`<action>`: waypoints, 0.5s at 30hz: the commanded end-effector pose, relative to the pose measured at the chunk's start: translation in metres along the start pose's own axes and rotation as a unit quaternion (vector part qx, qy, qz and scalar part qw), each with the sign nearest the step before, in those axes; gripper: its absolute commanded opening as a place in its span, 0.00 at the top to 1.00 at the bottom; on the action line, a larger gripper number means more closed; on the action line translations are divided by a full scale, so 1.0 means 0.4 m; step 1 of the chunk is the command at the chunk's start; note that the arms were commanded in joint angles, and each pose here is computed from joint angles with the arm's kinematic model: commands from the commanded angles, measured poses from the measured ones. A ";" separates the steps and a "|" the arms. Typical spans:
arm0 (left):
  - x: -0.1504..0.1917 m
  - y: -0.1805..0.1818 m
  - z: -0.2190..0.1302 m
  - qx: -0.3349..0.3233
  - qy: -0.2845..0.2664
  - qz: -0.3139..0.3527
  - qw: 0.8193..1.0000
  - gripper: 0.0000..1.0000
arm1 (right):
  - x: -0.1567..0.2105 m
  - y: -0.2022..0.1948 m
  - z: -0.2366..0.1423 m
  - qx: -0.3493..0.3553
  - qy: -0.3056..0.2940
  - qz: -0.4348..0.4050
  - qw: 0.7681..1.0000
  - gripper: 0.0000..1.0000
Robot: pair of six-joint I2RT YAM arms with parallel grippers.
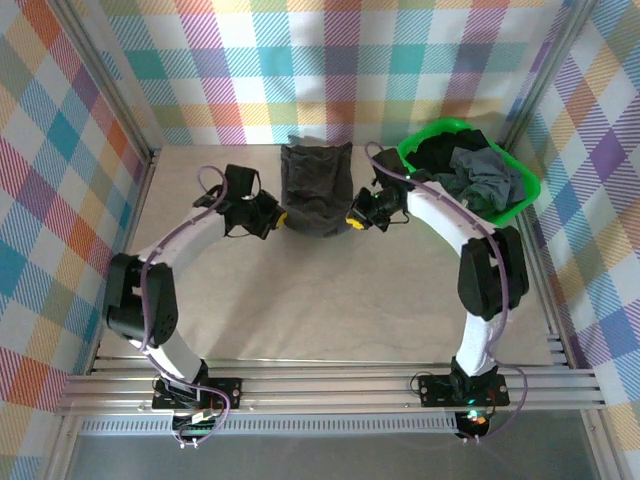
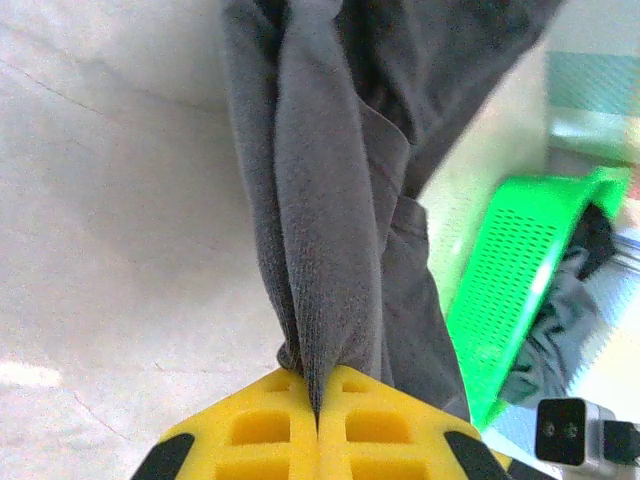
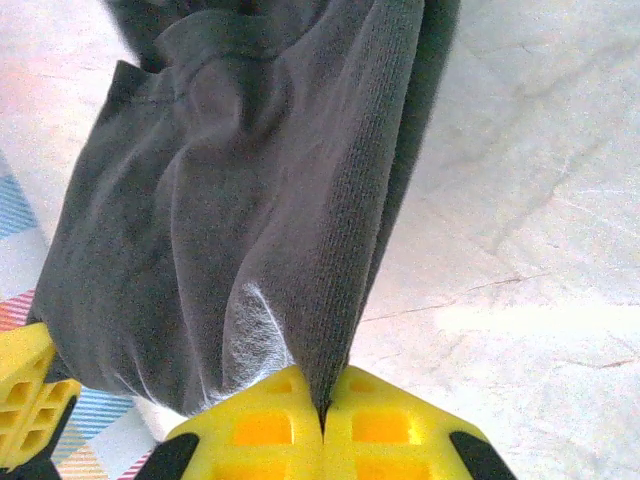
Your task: Fold and stack the t-shirts
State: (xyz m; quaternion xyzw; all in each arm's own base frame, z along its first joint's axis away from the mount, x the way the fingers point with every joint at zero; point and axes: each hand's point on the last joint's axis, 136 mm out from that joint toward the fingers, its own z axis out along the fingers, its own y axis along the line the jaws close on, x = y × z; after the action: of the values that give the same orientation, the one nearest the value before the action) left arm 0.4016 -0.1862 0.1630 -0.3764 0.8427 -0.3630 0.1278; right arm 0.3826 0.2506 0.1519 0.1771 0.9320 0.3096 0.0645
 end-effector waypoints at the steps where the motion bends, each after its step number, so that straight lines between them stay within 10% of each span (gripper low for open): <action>1: 0.049 0.050 -0.049 -0.018 0.024 -0.002 1.000 1.00 | 0.063 -0.028 -0.034 0.012 0.024 0.007 1.000 1.00; 15: 0.376 0.497 -0.133 -0.160 0.180 0.005 0.971 1.00 | 0.490 -0.285 0.011 0.076 0.200 0.036 0.976 1.00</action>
State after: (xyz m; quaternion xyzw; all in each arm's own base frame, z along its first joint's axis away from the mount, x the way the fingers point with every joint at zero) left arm 0.1975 -0.1803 0.0571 -0.3322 0.8985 -0.2799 -0.0627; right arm 0.1901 0.2359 0.0577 0.1526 0.9501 0.2414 -0.1259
